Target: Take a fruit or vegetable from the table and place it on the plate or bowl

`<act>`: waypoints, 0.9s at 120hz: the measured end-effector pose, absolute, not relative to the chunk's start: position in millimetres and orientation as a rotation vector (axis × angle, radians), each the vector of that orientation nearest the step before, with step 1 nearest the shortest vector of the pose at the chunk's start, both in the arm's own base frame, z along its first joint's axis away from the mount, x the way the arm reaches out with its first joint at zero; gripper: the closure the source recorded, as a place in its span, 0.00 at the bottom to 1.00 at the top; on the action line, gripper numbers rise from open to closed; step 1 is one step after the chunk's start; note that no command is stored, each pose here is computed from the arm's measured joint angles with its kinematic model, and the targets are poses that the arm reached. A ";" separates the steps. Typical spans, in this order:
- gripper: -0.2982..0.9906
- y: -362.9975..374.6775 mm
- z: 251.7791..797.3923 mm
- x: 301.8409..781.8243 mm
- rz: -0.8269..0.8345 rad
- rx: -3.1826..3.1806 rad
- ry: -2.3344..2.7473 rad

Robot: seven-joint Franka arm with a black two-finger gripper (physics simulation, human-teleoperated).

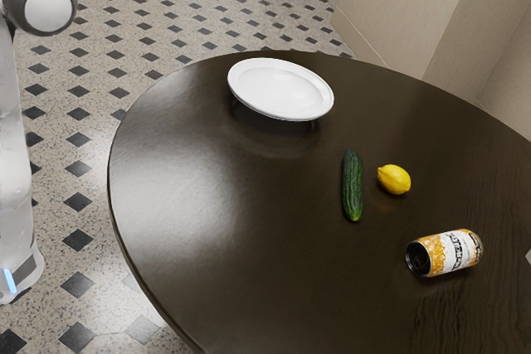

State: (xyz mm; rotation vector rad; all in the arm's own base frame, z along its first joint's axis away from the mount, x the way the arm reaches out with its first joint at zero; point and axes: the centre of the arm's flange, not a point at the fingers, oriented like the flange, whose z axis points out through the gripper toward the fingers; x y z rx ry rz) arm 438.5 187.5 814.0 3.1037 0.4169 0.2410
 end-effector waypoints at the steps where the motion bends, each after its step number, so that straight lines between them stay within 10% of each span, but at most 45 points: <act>1: 0.25 191.0 808.0 441.8 0.213 3.102 0.425; 24: 0.25 157.6 694.7 543.6 -0.135 3.022 0.238; 75: 0.25 -89.7 728.4 537.4 -0.080 3.099 -0.471; 108: 0.25 -78.6 708.6 549.3 -0.145 3.154 -0.393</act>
